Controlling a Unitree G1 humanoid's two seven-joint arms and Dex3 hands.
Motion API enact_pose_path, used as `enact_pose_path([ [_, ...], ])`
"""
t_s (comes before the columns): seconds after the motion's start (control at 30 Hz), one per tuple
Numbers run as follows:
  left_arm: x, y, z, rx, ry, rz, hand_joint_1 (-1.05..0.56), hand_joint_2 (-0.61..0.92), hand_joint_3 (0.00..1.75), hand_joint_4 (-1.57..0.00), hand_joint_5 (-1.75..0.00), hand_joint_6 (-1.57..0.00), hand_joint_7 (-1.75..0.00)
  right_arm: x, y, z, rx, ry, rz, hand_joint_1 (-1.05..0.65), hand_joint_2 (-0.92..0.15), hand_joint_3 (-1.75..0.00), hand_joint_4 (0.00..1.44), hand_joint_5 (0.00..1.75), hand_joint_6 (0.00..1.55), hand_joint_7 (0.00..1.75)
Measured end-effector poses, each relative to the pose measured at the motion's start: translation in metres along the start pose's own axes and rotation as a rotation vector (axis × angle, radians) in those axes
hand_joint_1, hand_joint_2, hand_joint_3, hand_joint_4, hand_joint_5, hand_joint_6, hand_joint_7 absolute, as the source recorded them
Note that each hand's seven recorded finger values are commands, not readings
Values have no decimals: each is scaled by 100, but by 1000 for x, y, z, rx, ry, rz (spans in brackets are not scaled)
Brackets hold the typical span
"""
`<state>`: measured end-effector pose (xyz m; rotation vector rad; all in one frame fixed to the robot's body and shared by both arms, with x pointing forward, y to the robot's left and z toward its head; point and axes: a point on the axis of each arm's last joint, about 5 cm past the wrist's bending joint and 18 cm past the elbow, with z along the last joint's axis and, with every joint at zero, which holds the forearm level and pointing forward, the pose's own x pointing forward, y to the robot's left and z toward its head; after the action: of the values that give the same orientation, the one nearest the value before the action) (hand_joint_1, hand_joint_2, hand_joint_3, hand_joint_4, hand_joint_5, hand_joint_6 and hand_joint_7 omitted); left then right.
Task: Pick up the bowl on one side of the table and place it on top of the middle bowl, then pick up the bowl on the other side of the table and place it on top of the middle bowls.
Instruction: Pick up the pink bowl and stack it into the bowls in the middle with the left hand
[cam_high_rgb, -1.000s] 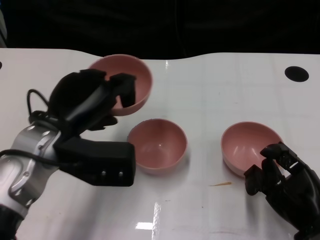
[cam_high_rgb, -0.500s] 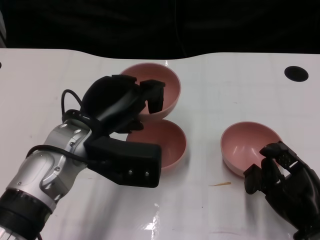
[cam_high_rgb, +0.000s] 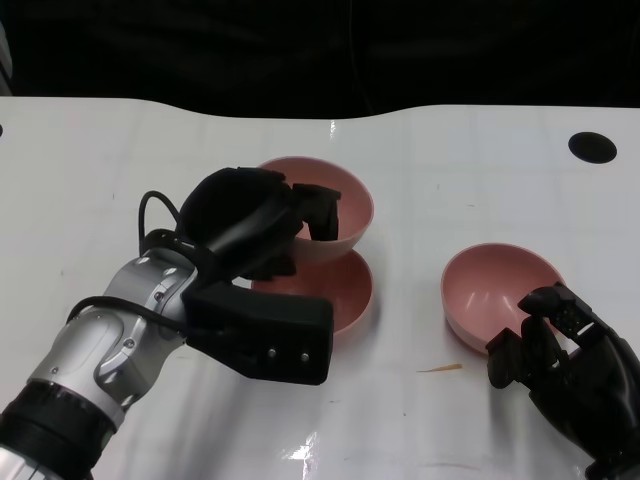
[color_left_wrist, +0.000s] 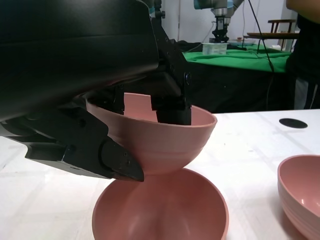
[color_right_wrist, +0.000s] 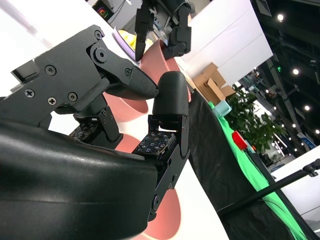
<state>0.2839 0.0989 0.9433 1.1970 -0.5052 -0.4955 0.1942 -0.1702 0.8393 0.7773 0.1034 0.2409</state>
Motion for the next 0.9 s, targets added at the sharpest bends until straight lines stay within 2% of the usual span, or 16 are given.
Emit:
enact_pose_path([
  [0.07, 0, -2, 0, -5, 1, -7, -5, 92, 5, -65, -170, -80, -109, -1, 0, 0, 0, -1, -2, -4, -57, -111, 92, 167, 88, 132],
  [0.1, 0, -3, 0, -8, 3, -11, -5, 92, 6, -64, -173, -71, -130, -1, 0, 0, -1, -2, -3, -4, -58, -110, 92, 166, 88, 131],
  [0.17, 0, -6, -1, -14, 10, -22, -5, 92, 7, -64, -174, -61, -151, -2, 1, 0, -2, -4, -1, -4, -59, -107, 92, 166, 88, 130],
  [0.27, 0, -9, -1, -24, 6, -31, -4, 92, 13, -64, -175, -54, -167, -1, 1, 0, -2, -3, 0, -5, -59, -106, 92, 166, 88, 130],
  [0.4, -1, -13, -1, -29, 4, -39, -3, 92, 11, -65, -175, -53, -167, -2, 2, 0, -4, -3, -6, -4, -59, -105, 92, 166, 89, 130],
  [0.5, 0, -14, -1, -25, 4, -42, -5, 92, 5, -65, -175, -62, -147, -2, 2, 0, -5, -2, -5, -4, -59, -106, 92, 166, 88, 131],
  [0.53, 0, -15, -1, -25, 5, -45, -6, 92, 4, -65, -172, -75, -116, -2, 3, 0, -4, -2, -4, -4, -59, -105, 92, 165, 88, 130],
  [0.57, 0, -16, -1, -26, 7, -47, -7, 92, 3, -66, -169, -83, -99, -2, 3, 0, -3, -2, -4, -4, -59, -105, 92, 165, 88, 130],
  [0.6, 0, -16, -1, -28, 7, -51, -7, 92, 3, -66, -171, -87, -92, -2, 3, 0, -3, -1, -5, -4, -59, -105, 92, 165, 88, 129],
  [0.67, -1, -18, -2, -31, 9, -60, -7, 92, 2, -65, -171, -86, -93, -2, 3, 0, -4, -1, -8, -4, -59, -105, 93, 164, 89, 129],
  [0.8, -1, -22, -3, -35, 16, -75, -8, 90, 0, -75, -148, -104, -48, -2, 4, 1, -7, -4, -5, -4, -59, -104, 93, 164, 89, 128],
  [0.83, -1, -23, -2, -36, 15, -73, -9, 90, 0, -82, -130, -107, -34, -2, 4, 1, -7, -4, -4, -4, -60, -104, 93, 164, 89, 128],
  [0.87, -1, -23, -2, -38, 15, -70, -9, 90, 0, -86, -119, -110, -25, -2, 4, 1, -7, -3, -4, -4, -60, -104, 93, 164, 89, 129],
  [0.9, -1, -24, -2, -41, 14, -67, -10, 89, 0, -87, -117, -113, -19, -2, 4, 0, -7, -3, -4, -4, -60, -104, 93, 165, 89, 129],
])
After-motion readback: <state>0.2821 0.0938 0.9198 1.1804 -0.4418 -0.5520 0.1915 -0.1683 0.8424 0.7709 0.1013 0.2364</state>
